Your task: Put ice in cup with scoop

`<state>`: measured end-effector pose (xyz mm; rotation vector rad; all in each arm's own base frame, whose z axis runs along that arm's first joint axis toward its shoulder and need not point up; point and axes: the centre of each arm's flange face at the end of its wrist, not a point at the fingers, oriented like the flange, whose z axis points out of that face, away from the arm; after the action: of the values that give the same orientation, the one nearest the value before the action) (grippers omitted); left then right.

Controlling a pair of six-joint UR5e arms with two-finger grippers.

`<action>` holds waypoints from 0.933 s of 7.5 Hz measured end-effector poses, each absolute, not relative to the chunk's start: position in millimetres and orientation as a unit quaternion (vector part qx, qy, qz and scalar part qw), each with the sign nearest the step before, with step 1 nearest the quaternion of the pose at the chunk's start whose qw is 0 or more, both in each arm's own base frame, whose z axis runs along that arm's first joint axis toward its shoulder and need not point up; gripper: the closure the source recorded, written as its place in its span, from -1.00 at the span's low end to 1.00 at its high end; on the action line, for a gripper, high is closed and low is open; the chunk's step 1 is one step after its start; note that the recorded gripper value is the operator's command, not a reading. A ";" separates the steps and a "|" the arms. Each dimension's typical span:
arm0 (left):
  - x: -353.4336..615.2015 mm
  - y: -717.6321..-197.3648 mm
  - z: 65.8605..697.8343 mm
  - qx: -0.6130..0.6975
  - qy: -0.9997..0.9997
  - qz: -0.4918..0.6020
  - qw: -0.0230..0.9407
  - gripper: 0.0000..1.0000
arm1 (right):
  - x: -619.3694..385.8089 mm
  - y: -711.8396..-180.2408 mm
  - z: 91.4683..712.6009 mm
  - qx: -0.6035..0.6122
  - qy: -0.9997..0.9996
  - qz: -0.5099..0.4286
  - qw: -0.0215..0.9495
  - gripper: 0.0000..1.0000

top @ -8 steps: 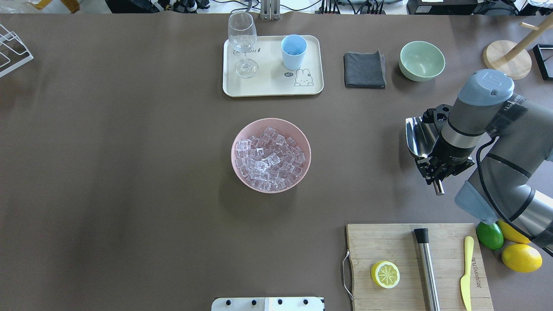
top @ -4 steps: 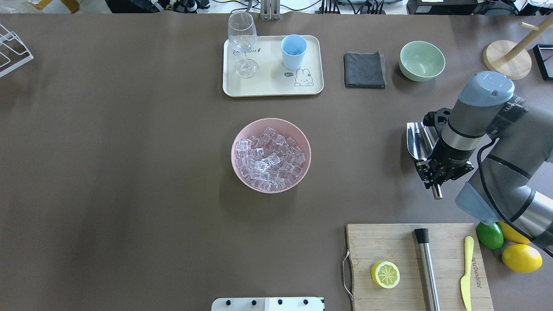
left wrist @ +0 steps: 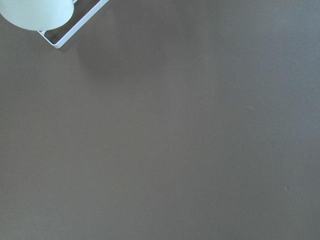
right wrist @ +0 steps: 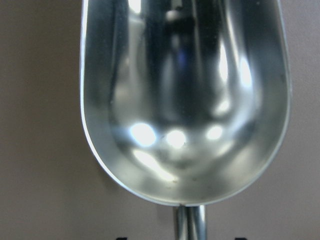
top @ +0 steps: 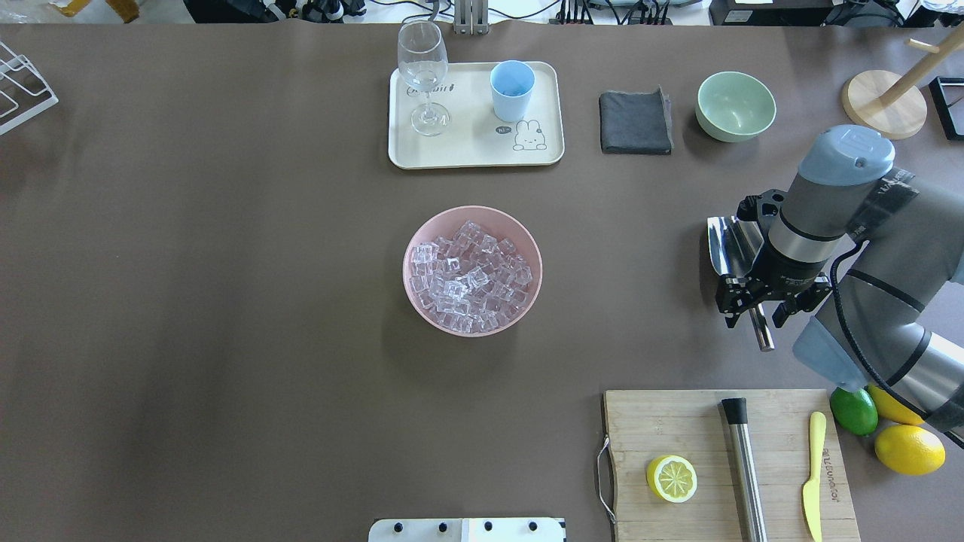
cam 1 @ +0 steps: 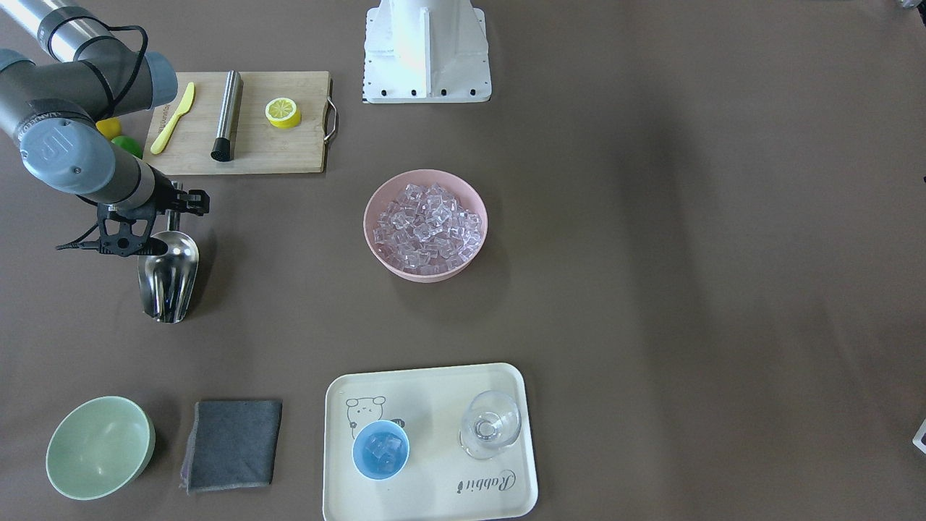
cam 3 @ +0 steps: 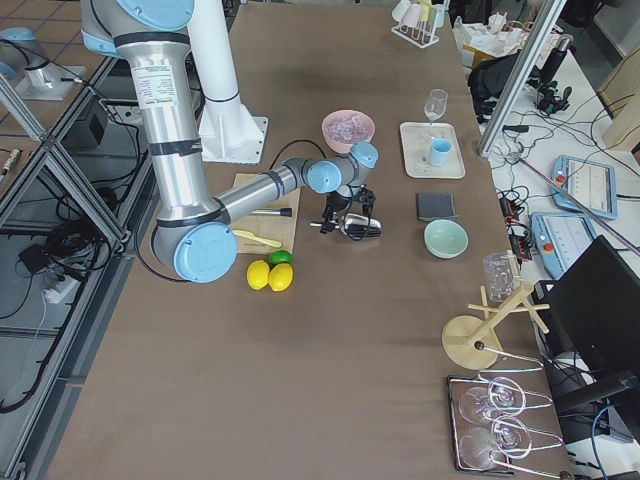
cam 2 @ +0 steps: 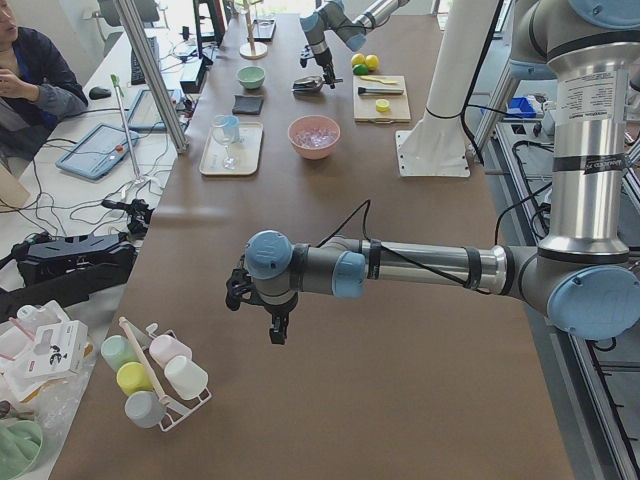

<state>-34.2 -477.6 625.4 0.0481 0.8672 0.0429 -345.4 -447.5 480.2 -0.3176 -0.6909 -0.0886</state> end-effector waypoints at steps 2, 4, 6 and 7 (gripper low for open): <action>-34.1 -478.0 624.7 0.024 0.420 0.021 0.907 -0.96 | -330.2 -460.0 471.6 -0.142 -0.344 -0.029 0.928 -1.00; -34.0 -480.6 623.0 0.026 0.420 0.022 0.907 -0.96 | -263.2 -496.7 449.2 -0.093 -0.359 0.021 0.928 -1.00; -34.2 -481.5 623.0 0.026 0.420 0.022 0.907 -0.96 | -162.2 -530.9 441.8 -0.036 -0.363 0.049 0.930 -1.00; -34.3 -481.6 624.1 0.025 0.420 0.022 0.907 -0.96 | -100.7 -542.1 448.4 -0.013 -0.354 0.027 0.935 -1.00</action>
<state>-34.3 -481.6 624.1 0.0524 0.8661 0.0446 -100.7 -542.1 448.4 -0.0264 -0.7229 0.0561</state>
